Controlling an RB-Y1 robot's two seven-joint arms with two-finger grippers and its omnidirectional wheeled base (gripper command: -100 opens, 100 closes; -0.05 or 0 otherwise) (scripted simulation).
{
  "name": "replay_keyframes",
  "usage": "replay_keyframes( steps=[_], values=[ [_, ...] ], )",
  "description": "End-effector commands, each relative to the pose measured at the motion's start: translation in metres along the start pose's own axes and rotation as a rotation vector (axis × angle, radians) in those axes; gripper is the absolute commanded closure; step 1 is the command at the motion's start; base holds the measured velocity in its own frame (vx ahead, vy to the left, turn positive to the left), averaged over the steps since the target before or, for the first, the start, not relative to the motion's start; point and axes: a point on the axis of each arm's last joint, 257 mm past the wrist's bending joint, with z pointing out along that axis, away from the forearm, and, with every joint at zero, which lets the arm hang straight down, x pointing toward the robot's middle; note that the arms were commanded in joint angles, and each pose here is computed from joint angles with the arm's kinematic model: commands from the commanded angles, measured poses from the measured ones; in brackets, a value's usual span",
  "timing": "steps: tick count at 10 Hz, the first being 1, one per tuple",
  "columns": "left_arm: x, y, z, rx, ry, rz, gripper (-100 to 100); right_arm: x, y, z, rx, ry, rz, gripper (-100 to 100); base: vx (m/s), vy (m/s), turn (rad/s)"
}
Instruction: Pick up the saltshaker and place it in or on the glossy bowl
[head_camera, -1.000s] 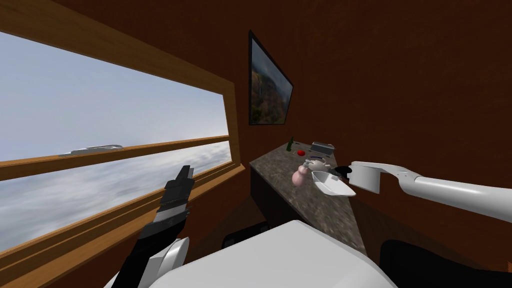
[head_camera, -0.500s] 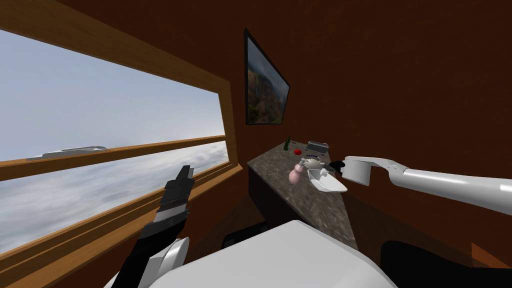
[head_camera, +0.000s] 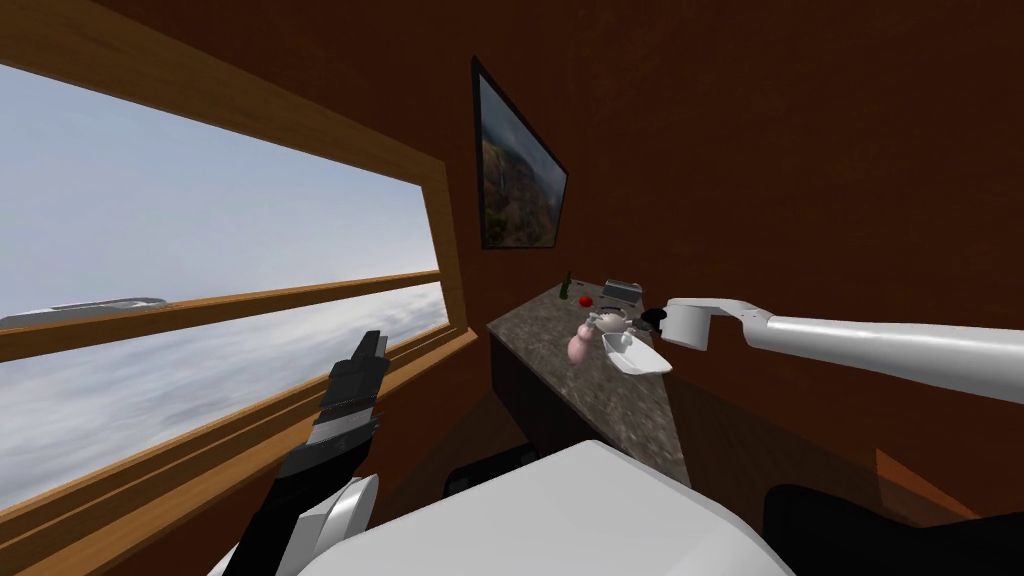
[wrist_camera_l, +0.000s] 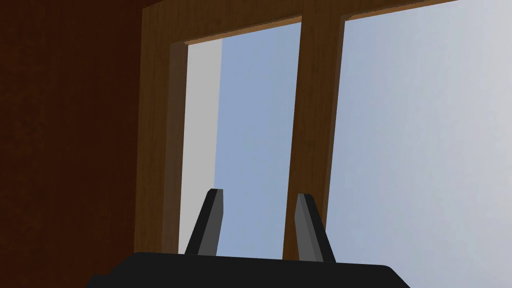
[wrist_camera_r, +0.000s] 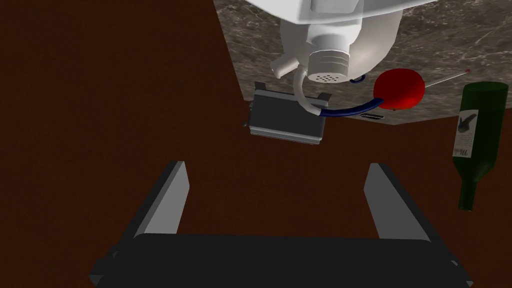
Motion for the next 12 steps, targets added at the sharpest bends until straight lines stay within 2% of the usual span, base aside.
replay_keyframes(
  steps=[1, 2, 4, 6, 7, 12],
  values=[
    [0.0, 0.0, 0.0, 0.0, 0.0, 0.0, 0, -0.005, 0.02, -0.011, -0.013, 0.003, -0.015, -100, -0.018, -0.002, -0.077],
    [0.0, 0.0, 0.0, 0.0, 0.0, 0.0, 0, -0.008, 0.022, -0.012, -0.017, -0.001, -0.012, -100, -0.01, -0.003, -0.032],
    [0.0, 0.0, 0.0, 0.0, 0.0, 0.0, 0, -0.013, 0.047, -0.025, -0.036, 0.003, -0.034, -100, -0.011, 0.0, -0.059],
    [0.0, 0.0, 0.0, 0.0, 0.0, 0.0, 0, -0.013, 0.046, -0.022, -0.037, 0.001, -0.028, -100, -0.013, -0.006, -0.014],
    [0.0, 0.0, 0.0, 0.0, 0.0, 0.0, 0, -0.014, 0.046, -0.023, -0.036, 0.001, -0.029, 0, 0.0, 0.0, 0.0],
    [0.0, 0.0, 0.0, 0.0, 0.0, 0.0, 0, -0.014, 0.046, -0.023, -0.036, 0.001, -0.029, 0, 0.0, 0.0, 0.0]
  ],
)
